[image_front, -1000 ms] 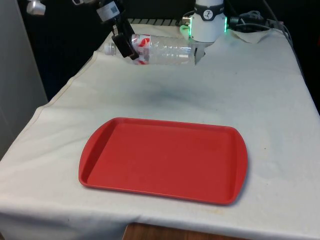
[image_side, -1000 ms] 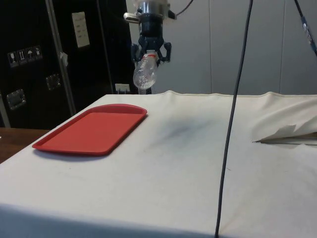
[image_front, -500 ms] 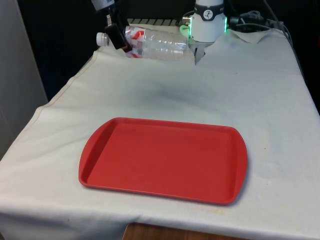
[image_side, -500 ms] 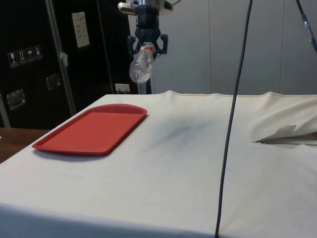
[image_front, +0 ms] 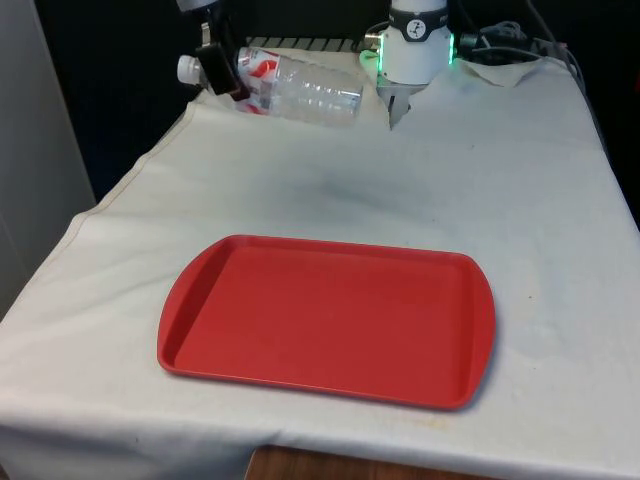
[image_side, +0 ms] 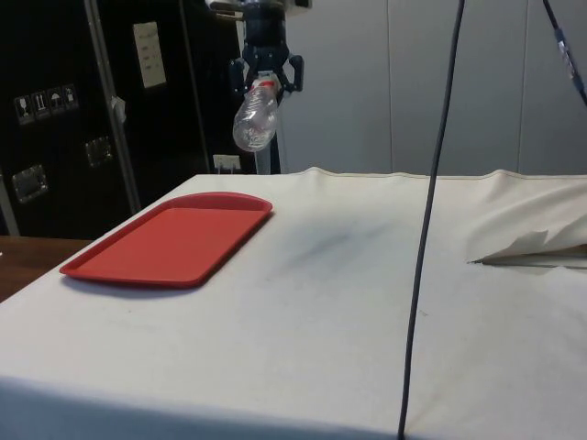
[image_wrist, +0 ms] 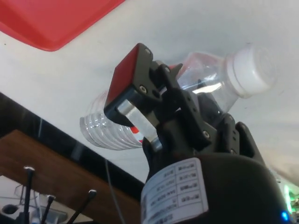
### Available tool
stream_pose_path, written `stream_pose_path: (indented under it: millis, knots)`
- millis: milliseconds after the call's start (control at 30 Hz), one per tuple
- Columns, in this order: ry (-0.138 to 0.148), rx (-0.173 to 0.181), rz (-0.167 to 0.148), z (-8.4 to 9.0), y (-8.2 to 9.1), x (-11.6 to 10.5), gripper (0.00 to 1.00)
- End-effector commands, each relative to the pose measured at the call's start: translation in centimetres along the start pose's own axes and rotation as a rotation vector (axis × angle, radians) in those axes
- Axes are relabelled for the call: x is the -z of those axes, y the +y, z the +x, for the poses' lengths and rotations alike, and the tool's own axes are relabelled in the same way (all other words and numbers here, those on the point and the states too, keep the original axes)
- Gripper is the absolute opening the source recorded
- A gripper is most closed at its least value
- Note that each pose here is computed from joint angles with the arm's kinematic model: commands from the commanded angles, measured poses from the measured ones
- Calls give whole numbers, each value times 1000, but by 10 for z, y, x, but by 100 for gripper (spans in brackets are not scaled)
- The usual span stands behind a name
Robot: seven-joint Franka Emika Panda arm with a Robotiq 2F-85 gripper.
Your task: Place the bottle upright on the tray.
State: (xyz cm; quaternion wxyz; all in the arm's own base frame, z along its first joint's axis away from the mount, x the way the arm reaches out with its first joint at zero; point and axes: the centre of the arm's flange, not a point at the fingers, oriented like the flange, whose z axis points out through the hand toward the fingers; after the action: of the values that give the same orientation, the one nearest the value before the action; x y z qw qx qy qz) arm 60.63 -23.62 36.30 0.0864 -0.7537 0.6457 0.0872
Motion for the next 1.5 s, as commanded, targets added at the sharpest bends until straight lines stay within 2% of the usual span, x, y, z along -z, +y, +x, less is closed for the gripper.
stream_pose_path:
  millis: [0, 100, 133, 167, 267, 433, 467, 500, 733, 767, 833, 1033, 1067, 1133, 1267, 1300, 1333, 1367, 1467]
  knots:
    - [17, -8, -2, 0, -3, 1, 7]
    - [40, -16, -8, 0, -8, 5, 7]
    - [29, -12, -8, 0, -7, 4, 7]
    - [46, -18, -8, -1, -10, 6, 7]
    - [69, -26, -15, -1, -15, 8, 7]
    - [96, -31, -22, -5, -21, 13, 7]
    - [88, -27, -24, -4, -20, 12, 7]
    - [102, -31, -25, -7, -22, 13, 7]
    - [151, -26, -37, -21, -36, 11, 7]
    - [138, -23, -41, -19, -33, 12, 7]
    - [168, -25, -40, -26, -40, 10, 7]
    - [213, -22, -45, -34, -48, 8, 7]
    - [201, -19, -49, -33, -46, 8, 7]
    - [236, -20, -48, -37, -53, 7, 7]
    - [266, -21, -52, -39, -58, 6, 7]
    - [281, -23, -53, -40, -60, 6, 7]
    - [288, -23, -54, -41, -61, 6, 7]
    - [279, -19, -59, -40, -60, 6, 7]
    - [310, -24, -59, -42, -65, 5, 7]
